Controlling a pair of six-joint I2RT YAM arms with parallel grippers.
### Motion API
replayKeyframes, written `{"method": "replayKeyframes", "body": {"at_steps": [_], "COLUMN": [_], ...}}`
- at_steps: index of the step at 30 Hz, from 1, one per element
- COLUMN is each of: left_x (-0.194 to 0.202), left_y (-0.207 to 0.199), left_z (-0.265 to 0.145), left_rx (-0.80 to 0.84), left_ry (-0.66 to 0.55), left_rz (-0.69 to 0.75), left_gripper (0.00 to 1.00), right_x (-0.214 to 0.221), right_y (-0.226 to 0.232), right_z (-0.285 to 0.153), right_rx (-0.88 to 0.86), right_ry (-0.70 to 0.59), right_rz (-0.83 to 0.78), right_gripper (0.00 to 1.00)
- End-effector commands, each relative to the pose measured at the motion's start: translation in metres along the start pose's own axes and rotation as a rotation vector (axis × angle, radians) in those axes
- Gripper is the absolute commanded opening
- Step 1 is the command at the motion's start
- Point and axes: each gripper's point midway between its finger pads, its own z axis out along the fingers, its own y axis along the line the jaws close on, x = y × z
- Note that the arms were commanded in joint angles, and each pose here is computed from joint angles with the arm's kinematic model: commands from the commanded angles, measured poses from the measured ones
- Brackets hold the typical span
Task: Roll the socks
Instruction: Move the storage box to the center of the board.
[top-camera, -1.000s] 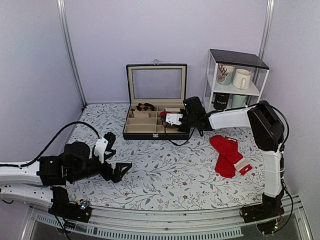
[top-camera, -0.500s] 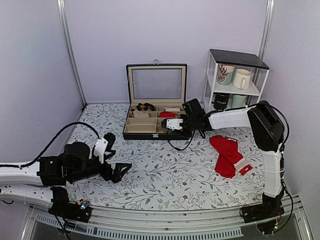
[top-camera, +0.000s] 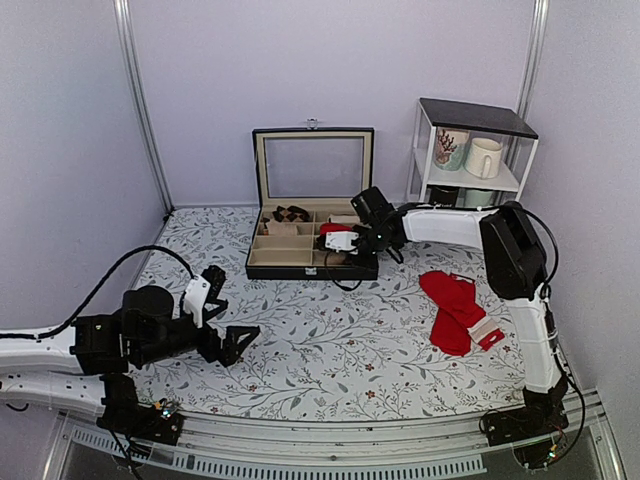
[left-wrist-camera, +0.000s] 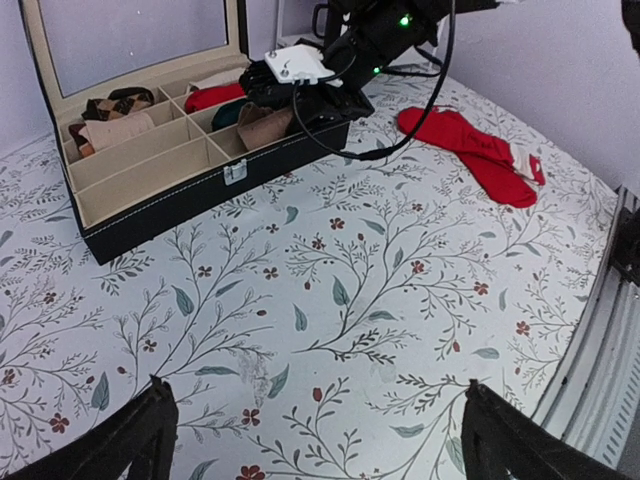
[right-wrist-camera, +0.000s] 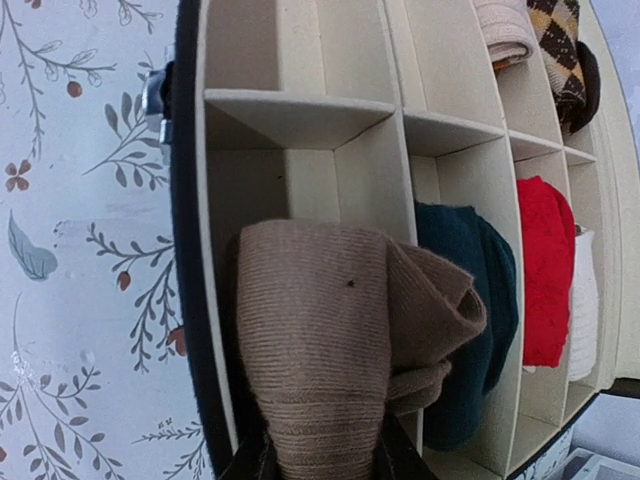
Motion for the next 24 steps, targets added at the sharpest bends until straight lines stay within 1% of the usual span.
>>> {"method": "replayKeyframes", "body": {"at_steps": [1,8,12,18,21,24], "left_x": [-0.003,-0.001,0.000,0.000,0.000,0.000], "left_y": [0.005,0.006,0.006,0.007,0.007,0.008], "left_z": [-0.002,0.000,0.001,0.002,0.002,0.001], "left_rx": [-0.008,-0.012,-0.015,-0.017,-0.018,-0.020], "left_ry": [-0.016,-0.006,0.001,0.005,0.004,-0.001], "left_rz": [-0.005,0.000,0.003,0.002,0.000,0.000], "left_gripper": [0.99,1.00,0.99,1.00,0.99,0.99], "right_x": [0.050,0.071,0.079,0.050,0.047,0.053], "right_y": [0.111,0.144,0.160,0.161,0.168,0.179], "right_z": [0.032,0.037,0.040,0.023,0.016,0.014], "right_rx": [-0.420,-0.537,-0.565,-0.639,-0.687,-0.717], "right_ry": [0.185,0.274,0.294,0.188,0.196,0.235], "right_rz": [0.133,0.240,0.288,0.387,0.449,0.501], "right_gripper": [0.06,0.13,0.20,0.21,0.22,0.22]}}
